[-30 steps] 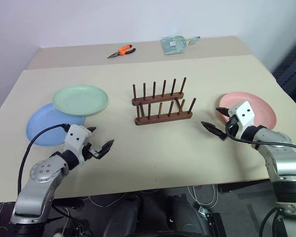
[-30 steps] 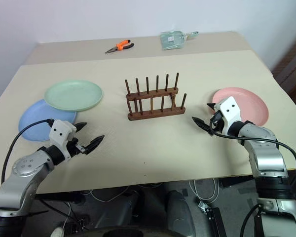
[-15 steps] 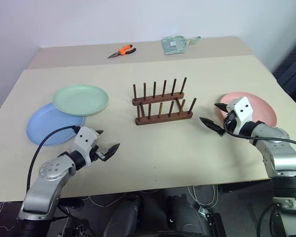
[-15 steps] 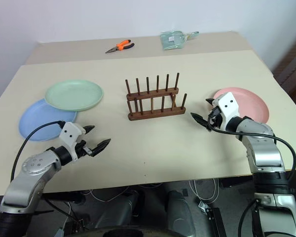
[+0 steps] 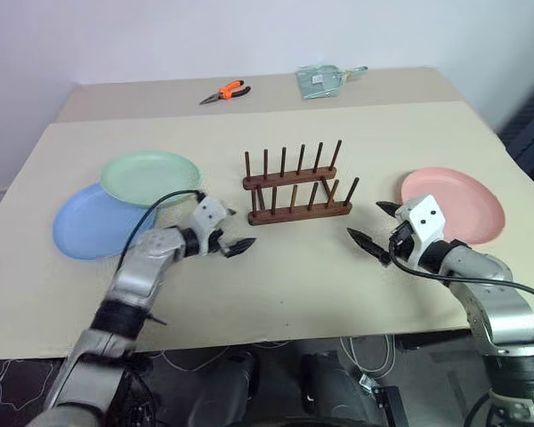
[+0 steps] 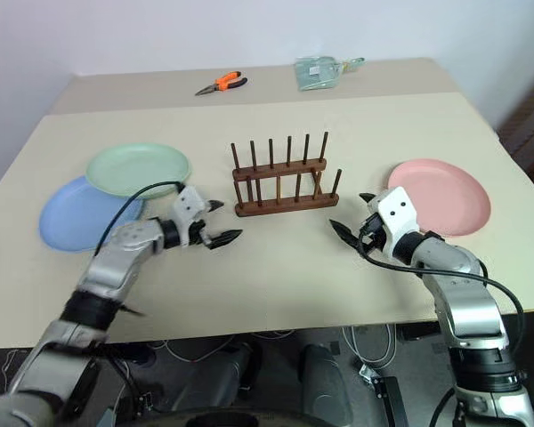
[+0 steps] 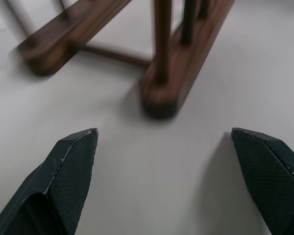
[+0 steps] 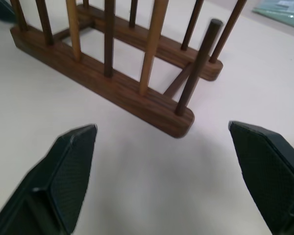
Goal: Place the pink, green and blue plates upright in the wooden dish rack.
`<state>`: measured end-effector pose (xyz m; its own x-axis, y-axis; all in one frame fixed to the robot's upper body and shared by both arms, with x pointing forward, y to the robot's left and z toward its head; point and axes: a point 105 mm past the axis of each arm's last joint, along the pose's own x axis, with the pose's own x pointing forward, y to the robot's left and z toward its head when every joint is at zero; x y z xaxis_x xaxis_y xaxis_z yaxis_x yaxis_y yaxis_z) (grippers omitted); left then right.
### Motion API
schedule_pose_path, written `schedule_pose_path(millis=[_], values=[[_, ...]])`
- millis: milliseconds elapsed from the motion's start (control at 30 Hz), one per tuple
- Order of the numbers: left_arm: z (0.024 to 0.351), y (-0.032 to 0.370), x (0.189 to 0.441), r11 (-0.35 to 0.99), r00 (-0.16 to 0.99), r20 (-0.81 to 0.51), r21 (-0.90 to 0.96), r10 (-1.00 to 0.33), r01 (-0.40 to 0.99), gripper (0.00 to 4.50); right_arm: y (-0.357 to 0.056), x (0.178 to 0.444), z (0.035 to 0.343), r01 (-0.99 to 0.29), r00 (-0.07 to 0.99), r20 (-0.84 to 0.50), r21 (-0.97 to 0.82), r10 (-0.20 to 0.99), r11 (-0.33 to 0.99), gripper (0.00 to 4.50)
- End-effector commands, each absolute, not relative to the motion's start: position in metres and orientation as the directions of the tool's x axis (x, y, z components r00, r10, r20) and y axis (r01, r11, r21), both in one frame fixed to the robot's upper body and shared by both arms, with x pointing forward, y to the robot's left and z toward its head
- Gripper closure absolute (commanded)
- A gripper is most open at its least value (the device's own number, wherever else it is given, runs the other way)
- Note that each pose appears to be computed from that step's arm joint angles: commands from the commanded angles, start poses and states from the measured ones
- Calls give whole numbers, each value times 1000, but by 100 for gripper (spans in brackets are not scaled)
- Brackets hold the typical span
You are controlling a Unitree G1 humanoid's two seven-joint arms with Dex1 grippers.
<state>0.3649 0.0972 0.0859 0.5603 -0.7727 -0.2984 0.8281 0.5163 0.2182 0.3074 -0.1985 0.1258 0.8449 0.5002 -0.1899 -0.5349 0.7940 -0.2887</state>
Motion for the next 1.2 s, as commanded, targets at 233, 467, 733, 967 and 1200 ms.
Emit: schedule_pose_path(millis=[233, 467, 733, 967, 1200], values=[[58, 66, 376, 394, 427, -384, 165, -819, 904, 132, -201, 295, 140, -461, 887, -129, -325, 444, 826, 0], [60, 63, 359, 300, 345, -367, 176, -864, 937, 371, -212, 295, 136, -448, 894, -150, -343, 422, 826, 0], [77, 47, 312, 54, 135, -354, 231, -925, 971, 371, -250, 286, 131, -405, 913, -212, -383, 348, 830, 0], [66, 59, 319, 120, 200, -412, 211, -889, 970, 128, -262, 275, 123, -408, 909, -259, -403, 325, 819, 0], [62, 99, 303, 229, 263, -453, 130, -852, 965, 100, -273, 257, 109, -465, 872, -356, -388, 336, 796, 87]])
